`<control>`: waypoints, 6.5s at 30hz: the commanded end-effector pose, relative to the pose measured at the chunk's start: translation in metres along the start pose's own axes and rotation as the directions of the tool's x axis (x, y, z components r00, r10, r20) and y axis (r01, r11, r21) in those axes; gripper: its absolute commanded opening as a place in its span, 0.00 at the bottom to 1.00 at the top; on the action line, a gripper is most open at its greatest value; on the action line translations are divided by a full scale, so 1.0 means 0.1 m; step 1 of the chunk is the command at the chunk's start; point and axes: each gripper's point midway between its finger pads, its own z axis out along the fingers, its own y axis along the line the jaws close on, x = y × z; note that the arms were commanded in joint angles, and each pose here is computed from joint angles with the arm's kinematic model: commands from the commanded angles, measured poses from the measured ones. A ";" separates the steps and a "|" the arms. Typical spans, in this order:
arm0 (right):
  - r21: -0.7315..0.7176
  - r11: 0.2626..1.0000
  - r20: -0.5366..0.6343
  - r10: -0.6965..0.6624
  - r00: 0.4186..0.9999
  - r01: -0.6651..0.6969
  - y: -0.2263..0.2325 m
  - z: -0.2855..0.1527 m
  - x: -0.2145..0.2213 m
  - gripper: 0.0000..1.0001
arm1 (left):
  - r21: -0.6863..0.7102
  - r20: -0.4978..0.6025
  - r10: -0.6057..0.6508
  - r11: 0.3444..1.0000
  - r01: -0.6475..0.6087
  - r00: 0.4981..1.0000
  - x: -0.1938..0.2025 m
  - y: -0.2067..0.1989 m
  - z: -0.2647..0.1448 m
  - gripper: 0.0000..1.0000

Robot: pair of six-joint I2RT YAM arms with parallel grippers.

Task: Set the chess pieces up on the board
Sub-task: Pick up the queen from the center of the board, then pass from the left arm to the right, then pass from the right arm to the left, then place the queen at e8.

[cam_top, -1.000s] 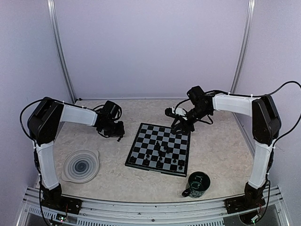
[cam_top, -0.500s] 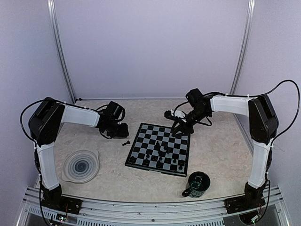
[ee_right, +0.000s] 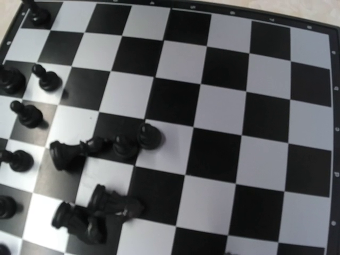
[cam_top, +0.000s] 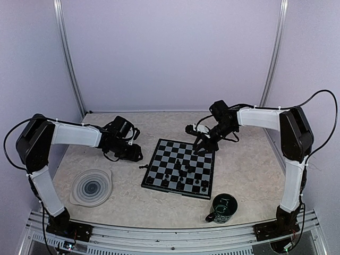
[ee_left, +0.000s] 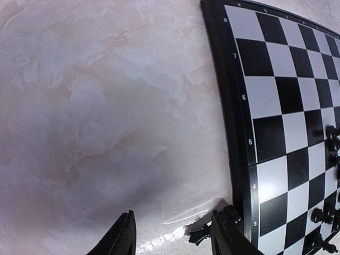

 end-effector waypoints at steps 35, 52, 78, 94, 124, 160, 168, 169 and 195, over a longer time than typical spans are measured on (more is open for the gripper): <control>-0.096 0.995 -0.002 0.031 1.000 -0.031 0.15 0.09 0.02 0.42 | 0.017 -0.221 0.275 0.960 -0.278 0.936 0.54 -0.10 0.24 0.39; -0.108 0.994 -0.011 0.030 0.999 -0.031 0.16 0.11 0.05 0.42 | 0.062 -0.212 0.513 0.856 -0.513 0.832 0.55 -0.26 0.26 0.46; -0.131 0.991 0.014 0.021 1.000 -0.019 0.23 0.03 -0.06 0.42 | 0.108 -0.363 0.567 0.814 -0.571 0.739 1.01 -0.13 0.31 0.18; -0.063 0.980 0.055 -0.184 0.981 0.187 0.48 -0.20 -0.72 0.42 | 0.291 -0.098 0.426 0.877 -0.383 0.899 0.35 -0.75 -0.51 0.08; 0.058 0.758 -0.264 -0.616 0.742 0.649 1.11 0.40 -1.12 0.41 | 0.699 -0.032 0.364 0.673 -0.239 0.931 0.28 -1.85 -1.01 0.09; -0.367 0.930 0.485 0.214 0.848 -0.025 1.05 -0.64 -1.31 0.08 | 0.338 0.723 0.107 0.807 -0.484 0.683 -0.70 -2.24 -1.93 0.49; -0.362 0.932 0.493 0.202 0.846 -0.012 1.07 -0.66 -1.31 0.09 | 0.391 0.664 0.142 0.771 -0.503 0.734 -0.69 -2.52 -1.62 0.45; -0.363 0.932 0.492 0.204 0.847 -0.013 1.07 -0.66 -1.30 0.09 | 0.395 0.660 0.144 0.768 -0.504 0.737 -0.69 -2.53 -1.60 0.44; 0.045 0.989 0.475 0.103 0.874 -0.141 0.19 -1.40 -0.62 0.46 | 0.282 0.300 0.523 0.750 -0.598 0.798 0.26 -2.15 -1.02 0.10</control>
